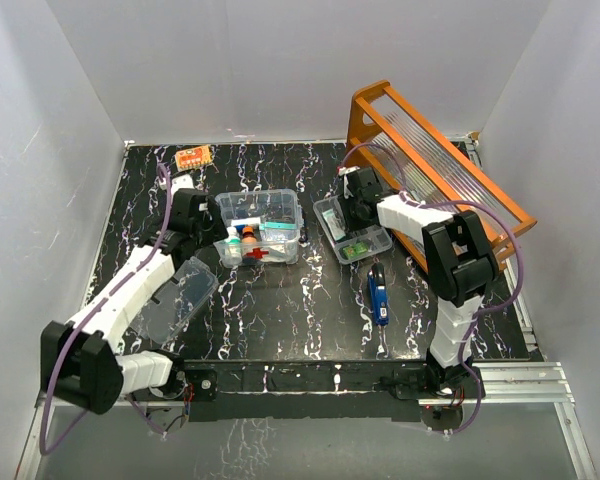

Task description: Organize the medicine kit

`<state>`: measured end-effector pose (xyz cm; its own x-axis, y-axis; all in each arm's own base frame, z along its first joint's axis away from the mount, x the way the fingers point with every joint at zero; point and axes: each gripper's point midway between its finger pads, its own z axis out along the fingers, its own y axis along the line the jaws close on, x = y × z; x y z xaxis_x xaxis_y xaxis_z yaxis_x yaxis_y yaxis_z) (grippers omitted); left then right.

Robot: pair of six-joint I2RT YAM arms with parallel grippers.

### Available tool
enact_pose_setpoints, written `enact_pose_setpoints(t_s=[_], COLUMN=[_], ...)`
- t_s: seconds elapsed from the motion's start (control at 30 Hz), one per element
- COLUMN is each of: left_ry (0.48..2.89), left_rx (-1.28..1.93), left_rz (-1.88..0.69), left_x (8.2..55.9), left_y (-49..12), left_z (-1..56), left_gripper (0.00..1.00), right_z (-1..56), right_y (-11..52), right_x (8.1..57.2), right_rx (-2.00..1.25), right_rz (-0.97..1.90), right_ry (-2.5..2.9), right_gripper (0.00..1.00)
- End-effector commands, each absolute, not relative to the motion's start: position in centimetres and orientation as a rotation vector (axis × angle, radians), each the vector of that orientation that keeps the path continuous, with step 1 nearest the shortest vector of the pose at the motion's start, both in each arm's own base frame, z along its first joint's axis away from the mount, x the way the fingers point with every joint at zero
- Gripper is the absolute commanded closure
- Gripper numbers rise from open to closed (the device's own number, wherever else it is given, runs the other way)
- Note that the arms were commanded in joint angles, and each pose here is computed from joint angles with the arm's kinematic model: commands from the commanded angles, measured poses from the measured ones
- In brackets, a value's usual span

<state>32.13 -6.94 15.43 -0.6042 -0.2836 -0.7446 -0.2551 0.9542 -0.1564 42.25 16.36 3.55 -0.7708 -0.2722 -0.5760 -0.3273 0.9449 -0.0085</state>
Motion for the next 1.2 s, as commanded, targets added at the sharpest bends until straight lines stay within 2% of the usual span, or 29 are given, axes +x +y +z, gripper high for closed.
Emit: enact_pose_setpoints(t_s=[0.0,0.37,0.73,0.9,1.17], left_ry=[2.328,2.474,2.481,2.461,2.487], left_rx=[-0.410,-0.243,0.043,0.160,0.323], left_rz=[-0.078,-0.147,-0.105,-0.148,-0.230], left_x=[32.9,34.2,34.2,33.5,32.0], left_y=[-7.2,-8.7,-8.4,-9.0,-10.1], left_z=[15.0,12.6,12.5,13.2,12.4], left_gripper=[0.33,0.54,0.78,0.84,0.89], right_z=[9.8,12.1,14.2,15.5,20.6], right_y=[18.0,18.9,19.4,19.2,18.9], right_x=[44.4,44.3,43.2,42.7,41.4], right_rx=[-0.352,-0.360,-0.318,-0.292,-0.252], right_rz=[0.202,0.223,0.217,0.190,0.218], right_ry=[2.321,2.286,2.310,2.330,2.282], right_gripper=[0.98,0.99,0.99,0.99,0.99])
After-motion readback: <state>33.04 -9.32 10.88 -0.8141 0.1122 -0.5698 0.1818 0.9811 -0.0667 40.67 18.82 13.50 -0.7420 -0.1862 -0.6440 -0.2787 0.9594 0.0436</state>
